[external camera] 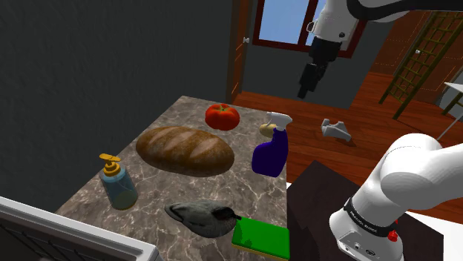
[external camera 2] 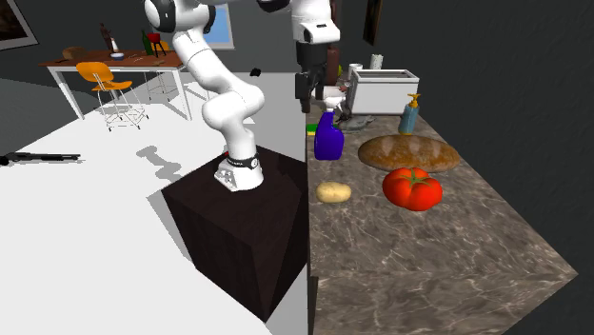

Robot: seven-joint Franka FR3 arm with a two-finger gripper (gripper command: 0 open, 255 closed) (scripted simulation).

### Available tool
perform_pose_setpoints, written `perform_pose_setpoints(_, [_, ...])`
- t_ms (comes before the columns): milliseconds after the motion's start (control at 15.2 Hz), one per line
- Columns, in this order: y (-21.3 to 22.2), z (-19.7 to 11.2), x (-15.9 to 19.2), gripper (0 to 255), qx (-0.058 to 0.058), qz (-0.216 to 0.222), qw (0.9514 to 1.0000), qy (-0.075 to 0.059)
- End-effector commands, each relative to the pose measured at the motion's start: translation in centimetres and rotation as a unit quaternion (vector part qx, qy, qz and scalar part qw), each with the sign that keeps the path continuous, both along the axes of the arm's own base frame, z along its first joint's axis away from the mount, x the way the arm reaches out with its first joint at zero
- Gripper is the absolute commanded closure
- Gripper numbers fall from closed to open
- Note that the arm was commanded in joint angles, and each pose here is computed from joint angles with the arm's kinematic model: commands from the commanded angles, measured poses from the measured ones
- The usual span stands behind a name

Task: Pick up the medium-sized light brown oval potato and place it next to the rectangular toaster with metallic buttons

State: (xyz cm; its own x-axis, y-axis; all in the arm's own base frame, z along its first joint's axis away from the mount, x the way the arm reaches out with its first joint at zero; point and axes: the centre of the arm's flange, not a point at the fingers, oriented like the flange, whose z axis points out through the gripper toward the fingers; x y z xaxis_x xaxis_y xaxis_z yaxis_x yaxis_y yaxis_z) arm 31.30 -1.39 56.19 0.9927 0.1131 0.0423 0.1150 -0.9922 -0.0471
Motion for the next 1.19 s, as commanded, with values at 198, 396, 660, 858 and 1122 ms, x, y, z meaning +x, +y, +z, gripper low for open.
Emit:
perform_pose_setpoints(198, [-0.9,-3.2,2.6,0,-0.002,0.023,0.9997,0.012])
perform_pose_setpoints(396, [-1.6,-6.4,5.1,0,-0.005,0.046,0.9987,0.024])
perform_pose_setpoints(660, [-2.5,-10.8,8.5,0,-0.008,0.076,0.9963,0.041])
perform_pose_setpoints(858, [-3.0,-14.1,10.9,0,-0.011,0.099,0.9937,0.053])
perform_pose_setpoints(1122, [-3.6,-18.7,14.0,0,-0.014,0.129,0.9892,0.069])
